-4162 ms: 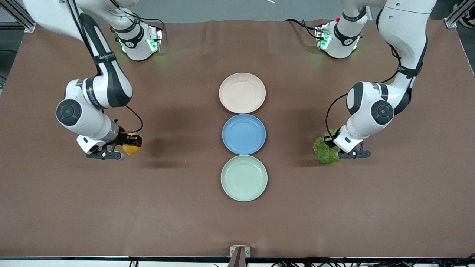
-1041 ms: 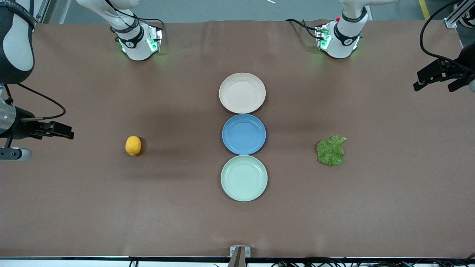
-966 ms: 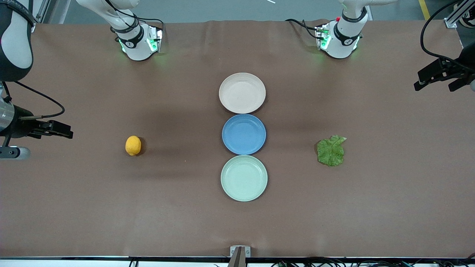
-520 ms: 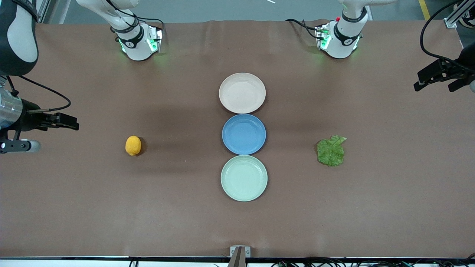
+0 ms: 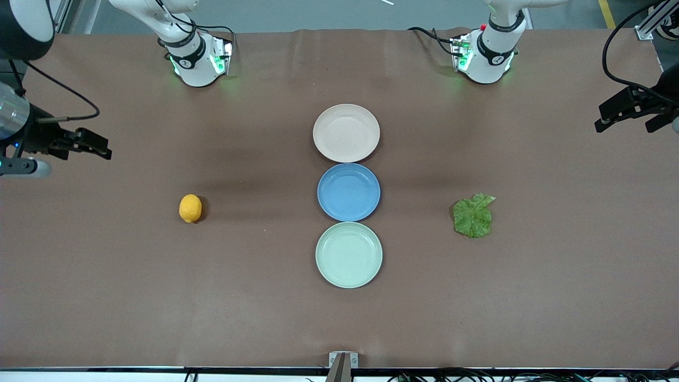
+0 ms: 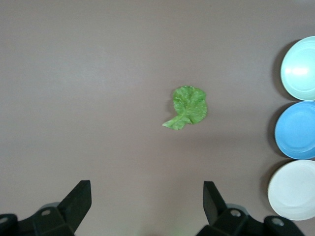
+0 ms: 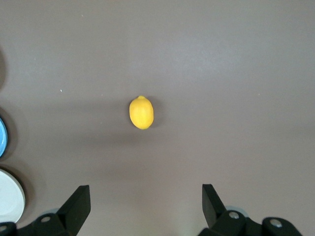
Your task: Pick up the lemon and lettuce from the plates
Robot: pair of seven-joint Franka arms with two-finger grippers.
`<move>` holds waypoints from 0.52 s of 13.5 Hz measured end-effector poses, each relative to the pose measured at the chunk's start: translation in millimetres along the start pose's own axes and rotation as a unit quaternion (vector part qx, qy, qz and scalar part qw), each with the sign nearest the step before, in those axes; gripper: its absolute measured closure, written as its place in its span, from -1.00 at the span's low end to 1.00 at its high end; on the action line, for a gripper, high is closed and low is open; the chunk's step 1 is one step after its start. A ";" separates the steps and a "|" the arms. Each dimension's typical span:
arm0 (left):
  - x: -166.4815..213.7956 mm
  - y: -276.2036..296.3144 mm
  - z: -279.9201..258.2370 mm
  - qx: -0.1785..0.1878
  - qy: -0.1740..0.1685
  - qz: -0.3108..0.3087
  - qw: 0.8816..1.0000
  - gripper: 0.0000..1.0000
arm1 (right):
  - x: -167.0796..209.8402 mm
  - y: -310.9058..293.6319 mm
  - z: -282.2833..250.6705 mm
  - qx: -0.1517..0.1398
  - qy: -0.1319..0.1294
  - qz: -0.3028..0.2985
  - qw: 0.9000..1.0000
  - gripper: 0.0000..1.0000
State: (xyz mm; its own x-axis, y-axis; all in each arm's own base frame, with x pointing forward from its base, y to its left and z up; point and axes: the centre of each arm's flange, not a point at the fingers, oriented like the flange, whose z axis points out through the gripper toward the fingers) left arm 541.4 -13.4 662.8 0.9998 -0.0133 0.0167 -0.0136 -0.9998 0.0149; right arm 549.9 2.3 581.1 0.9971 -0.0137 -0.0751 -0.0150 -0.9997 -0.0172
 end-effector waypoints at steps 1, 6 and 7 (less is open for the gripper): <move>0.1 0.5 -0.1 0.000 0.000 0.000 1.000 -1.00 | -6.7 -0.4 -2.5 0.000 0.003 0.000 1.000 -1.00; 0.2 0.6 -0.1 0.000 0.001 0.001 1.000 -1.00 | -21.1 -7.6 -15.8 -0.002 0.007 -0.007 1.000 -1.00; 0.2 0.6 -0.1 0.000 0.001 0.001 1.000 -1.00 | -22.9 -7.7 -17.5 -0.001 0.006 -0.007 1.000 -1.00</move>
State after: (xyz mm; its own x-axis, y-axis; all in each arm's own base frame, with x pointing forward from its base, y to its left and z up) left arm 541.6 -14.0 663.0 0.9997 -0.0145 0.0187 -0.0147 -0.9998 0.0143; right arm 528.5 10.0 600.4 0.9981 0.0004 -0.0620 -0.0005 -0.9999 -0.0154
